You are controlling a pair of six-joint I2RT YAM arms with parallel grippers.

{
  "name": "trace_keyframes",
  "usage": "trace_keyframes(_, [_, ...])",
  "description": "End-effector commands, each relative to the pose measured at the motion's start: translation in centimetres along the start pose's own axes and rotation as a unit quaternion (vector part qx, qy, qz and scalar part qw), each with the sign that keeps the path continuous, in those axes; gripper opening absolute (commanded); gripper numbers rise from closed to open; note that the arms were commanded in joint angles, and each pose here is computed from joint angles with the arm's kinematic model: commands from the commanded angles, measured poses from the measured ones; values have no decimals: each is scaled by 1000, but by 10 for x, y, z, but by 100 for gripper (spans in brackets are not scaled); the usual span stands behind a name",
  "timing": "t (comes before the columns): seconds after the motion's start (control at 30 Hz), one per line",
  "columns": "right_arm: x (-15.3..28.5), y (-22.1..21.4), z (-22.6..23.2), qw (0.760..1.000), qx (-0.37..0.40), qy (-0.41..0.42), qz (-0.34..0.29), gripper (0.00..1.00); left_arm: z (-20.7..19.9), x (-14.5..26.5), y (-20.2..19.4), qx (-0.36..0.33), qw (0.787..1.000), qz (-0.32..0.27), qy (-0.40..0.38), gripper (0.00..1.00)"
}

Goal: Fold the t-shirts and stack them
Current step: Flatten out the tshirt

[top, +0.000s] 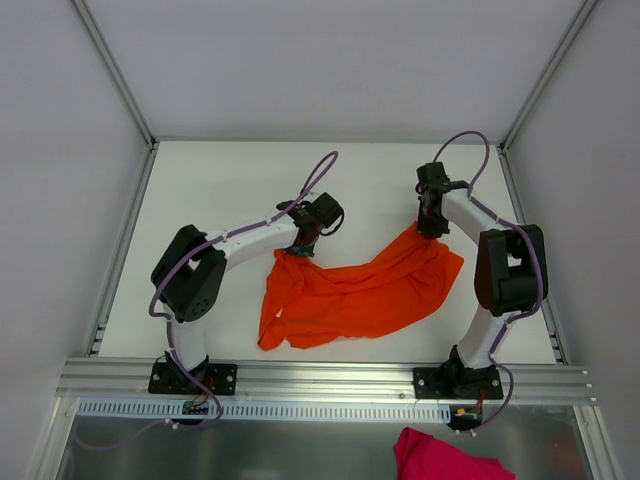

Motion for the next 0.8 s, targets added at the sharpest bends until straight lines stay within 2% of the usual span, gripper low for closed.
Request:
trace_keyframes(0.0, [13, 5, -10, 1000, 2, -16, -11, 2, 5, 19, 16, 11, 999, -30, -8, 0])
trace_keyframes(0.1, [13, 2, -9, 1000, 0, -13, -14, 1, 7, 19, 15, 10, 999, -30, -7, 0])
trace_keyframes(0.2, [13, 3, -7, 1000, 6, -5, -11, 10, 8, 19, 13, 11, 999, -30, -7, 0])
trace_keyframes(0.3, [11, 2, -6, 1000, 9, -4, -3, 11, 8, 17, 10, 11, 1000, -27, -6, 0])
trace_keyframes(0.43, [8, 1, -4, 1000, 11, -2, 0, 25, 9, 18, 10, 12, 1000, -26, -6, 0])
trace_keyframes(0.53, [7, 0, -5, 1000, 11, -4, 4, 29, 8, 18, 11, 12, 1000, -27, -7, 0])
trace_keyframes(0.6, [5, 0, -5, 1000, 12, -5, 6, 27, 8, 18, 11, 11, 1000, -27, -6, 0])
trace_keyframes(0.7, [5, -3, -5, 1000, 13, -9, 8, 14, 8, 16, 9, 10, 1000, -25, -5, 0])
trace_keyframes(0.77, [4, -3, -5, 1000, 12, -8, 8, 16, 9, 16, 9, 10, 1000, -24, -4, 0])
Point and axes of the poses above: each gripper's point midway between its finger pads, its own x axis back along the fingers, its own z axis along the line the jaws close on, y = z × x, the point moved 3 cm from there along x, back along the fingers, and after that the axes turned 15 degrees about x, right-handed, at the moved point
